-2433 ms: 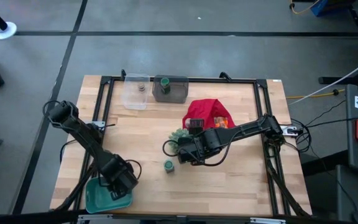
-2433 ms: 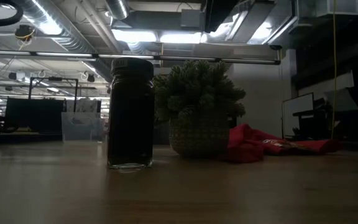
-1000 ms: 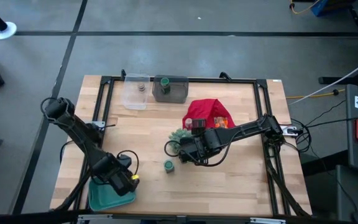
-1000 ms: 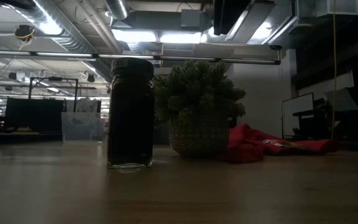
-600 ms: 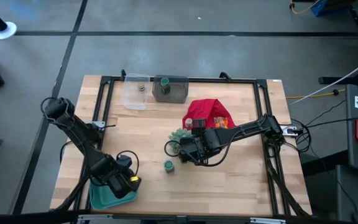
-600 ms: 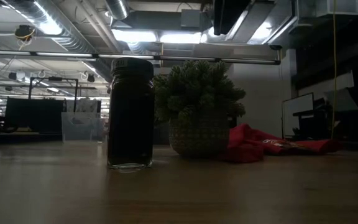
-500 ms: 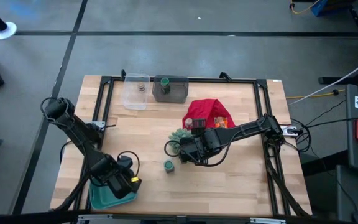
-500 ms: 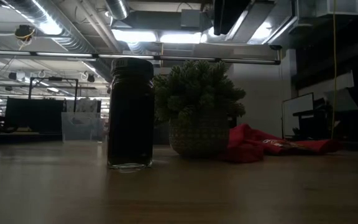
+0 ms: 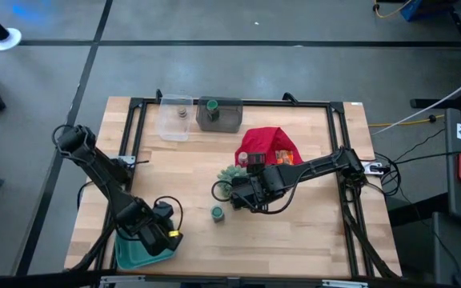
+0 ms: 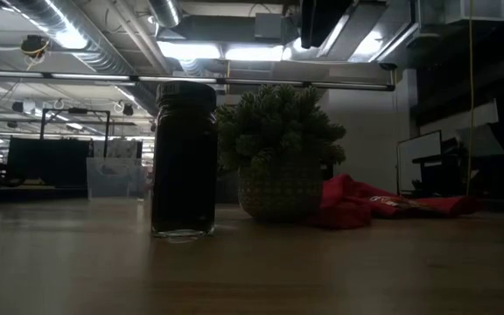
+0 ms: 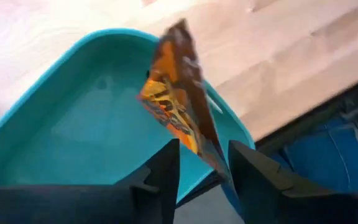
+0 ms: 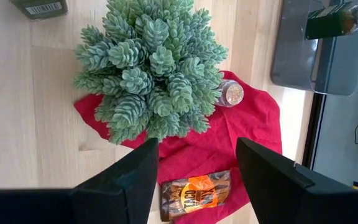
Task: Sort spices by type
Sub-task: Put the bottom orange spice pack into the green bin, then put the green spice bottle into the black bin
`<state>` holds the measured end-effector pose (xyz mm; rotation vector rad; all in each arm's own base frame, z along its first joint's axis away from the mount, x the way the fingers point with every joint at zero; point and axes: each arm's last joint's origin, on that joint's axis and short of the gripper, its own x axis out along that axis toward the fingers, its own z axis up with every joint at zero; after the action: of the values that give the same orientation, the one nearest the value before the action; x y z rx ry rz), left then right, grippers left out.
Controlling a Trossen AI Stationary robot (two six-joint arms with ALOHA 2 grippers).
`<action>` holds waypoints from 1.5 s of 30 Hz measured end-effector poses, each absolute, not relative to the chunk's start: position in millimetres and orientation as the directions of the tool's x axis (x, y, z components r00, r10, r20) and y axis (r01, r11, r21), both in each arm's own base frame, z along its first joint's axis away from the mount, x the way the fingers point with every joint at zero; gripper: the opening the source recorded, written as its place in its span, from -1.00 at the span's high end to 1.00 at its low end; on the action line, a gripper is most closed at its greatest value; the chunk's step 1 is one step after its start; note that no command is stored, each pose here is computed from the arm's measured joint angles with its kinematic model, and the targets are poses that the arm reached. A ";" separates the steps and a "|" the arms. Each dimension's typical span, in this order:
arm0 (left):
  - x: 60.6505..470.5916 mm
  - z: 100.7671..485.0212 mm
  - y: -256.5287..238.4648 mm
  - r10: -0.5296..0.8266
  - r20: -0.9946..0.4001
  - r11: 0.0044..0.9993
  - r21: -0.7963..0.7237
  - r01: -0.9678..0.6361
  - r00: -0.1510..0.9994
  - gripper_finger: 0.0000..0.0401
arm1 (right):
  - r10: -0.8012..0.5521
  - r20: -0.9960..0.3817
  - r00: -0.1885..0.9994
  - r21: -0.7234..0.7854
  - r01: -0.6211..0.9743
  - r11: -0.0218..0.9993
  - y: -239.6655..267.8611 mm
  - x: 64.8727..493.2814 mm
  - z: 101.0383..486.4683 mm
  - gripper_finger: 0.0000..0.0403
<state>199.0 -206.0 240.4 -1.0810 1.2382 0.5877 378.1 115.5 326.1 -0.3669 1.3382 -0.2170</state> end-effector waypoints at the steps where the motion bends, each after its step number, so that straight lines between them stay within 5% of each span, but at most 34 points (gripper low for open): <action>1: 199.3 241.9 -206.3 -0.196 -0.938 0.421 -0.343 -0.840 0.285 0.38 | -0.359 -0.906 0.226 -0.380 -0.055 0.924 115.2 377.2 327.6 -0.07; 11: 198.8 265.9 -204.8 -0.298 -0.860 0.451 -0.510 -0.733 0.414 0.38 | -0.343 -0.899 0.274 -0.365 -0.034 0.930 110.8 364.5 348.5 -0.07; 22: 214.6 279.9 -200.6 -0.194 -0.724 0.627 -0.610 -0.484 0.661 0.38 | -0.317 -0.894 0.317 -0.342 -0.023 0.940 106.8 351.4 367.4 -0.07; 34: 232.7 280.1 -177.9 -0.035 -0.696 0.863 -0.383 -0.330 0.717 0.38 | -0.280 -0.870 0.406 -0.304 0.008 0.953 97.2 322.6 403.3 -0.07; 45: 258.6 246.7 -152.9 0.041 -0.782 0.908 -0.231 -0.349 0.623 0.37 | -0.258 -0.841 0.476 -0.275 0.035 0.961 88.5 296.9 429.5 -0.07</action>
<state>258.6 -152.9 246.7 -0.3822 0.8751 0.2301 296.9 88.5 429.5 -0.2321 1.0616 -0.1811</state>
